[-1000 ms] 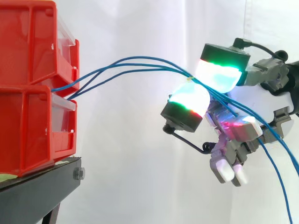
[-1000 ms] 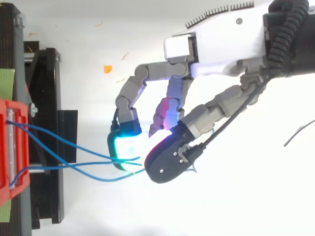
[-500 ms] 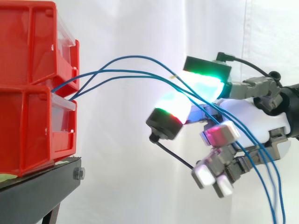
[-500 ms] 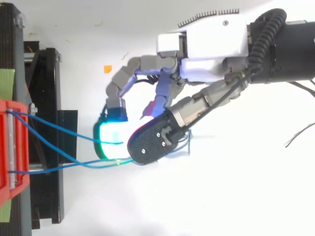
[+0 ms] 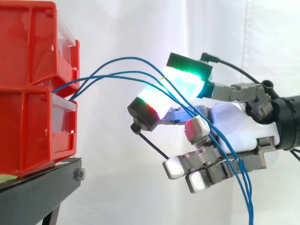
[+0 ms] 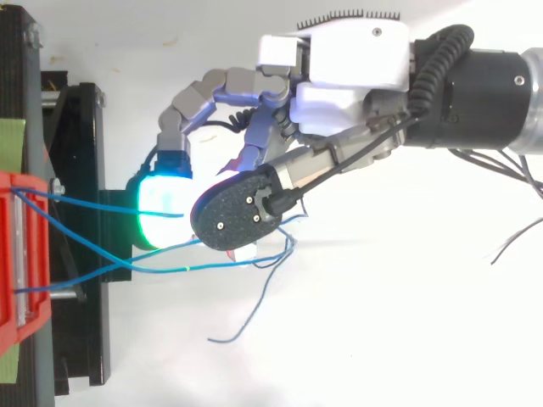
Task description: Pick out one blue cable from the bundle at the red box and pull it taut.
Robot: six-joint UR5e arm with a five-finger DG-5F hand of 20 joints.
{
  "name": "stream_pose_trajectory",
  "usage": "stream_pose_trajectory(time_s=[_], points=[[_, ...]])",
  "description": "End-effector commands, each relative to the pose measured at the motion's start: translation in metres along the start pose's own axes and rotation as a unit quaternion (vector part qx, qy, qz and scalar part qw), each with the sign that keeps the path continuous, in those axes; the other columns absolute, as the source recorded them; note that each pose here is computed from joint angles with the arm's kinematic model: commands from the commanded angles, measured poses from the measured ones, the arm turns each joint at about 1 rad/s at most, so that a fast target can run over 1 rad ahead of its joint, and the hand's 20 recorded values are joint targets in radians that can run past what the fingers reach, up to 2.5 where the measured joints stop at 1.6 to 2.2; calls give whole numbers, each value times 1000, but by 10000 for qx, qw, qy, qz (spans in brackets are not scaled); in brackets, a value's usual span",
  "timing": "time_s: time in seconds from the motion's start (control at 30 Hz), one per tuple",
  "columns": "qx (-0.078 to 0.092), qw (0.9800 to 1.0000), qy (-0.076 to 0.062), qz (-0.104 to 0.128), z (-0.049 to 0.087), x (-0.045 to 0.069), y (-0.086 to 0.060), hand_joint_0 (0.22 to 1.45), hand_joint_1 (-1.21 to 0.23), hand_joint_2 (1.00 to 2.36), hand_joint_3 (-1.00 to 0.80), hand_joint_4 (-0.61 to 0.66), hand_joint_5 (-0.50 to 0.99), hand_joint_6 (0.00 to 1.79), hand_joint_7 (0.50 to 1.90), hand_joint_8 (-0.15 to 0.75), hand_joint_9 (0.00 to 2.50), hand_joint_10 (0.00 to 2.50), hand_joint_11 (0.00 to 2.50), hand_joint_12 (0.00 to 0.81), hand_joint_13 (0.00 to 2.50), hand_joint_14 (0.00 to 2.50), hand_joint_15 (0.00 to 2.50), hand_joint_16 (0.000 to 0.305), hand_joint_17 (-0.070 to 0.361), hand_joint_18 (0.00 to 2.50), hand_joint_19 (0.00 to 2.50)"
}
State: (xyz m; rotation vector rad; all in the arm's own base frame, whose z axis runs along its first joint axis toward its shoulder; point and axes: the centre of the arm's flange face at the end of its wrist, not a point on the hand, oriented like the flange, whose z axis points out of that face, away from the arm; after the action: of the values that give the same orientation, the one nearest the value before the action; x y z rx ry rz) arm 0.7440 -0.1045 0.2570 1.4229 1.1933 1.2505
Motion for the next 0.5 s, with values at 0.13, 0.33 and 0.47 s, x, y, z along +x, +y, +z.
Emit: stream_pose_trajectory(time_s=[0.13, 0.33, 0.47], points=[[-337, 9994, -34, -54, 3, 3, -11, 598, -756, 1016, -202, -145, -1, 858, 845, 195, 1273, 16, 422, 324, 846, 11, 292, 42, 96, 803, 466], [-357, 9990, -23, -261, 4, 6, -11, 599, -767, 1015, -191, -141, 3, 854, 853, 200, 1289, 16, 416, 329, 860, 12, 291, 43, 97, 815, 460], [-355, 9980, -24, -522, 4, 6, -12, 600, -774, 1016, -187, -141, 5, 853, 852, 201, 1309, 16, 419, 333, 876, 11, 295, 44, 99, 827, 453]])
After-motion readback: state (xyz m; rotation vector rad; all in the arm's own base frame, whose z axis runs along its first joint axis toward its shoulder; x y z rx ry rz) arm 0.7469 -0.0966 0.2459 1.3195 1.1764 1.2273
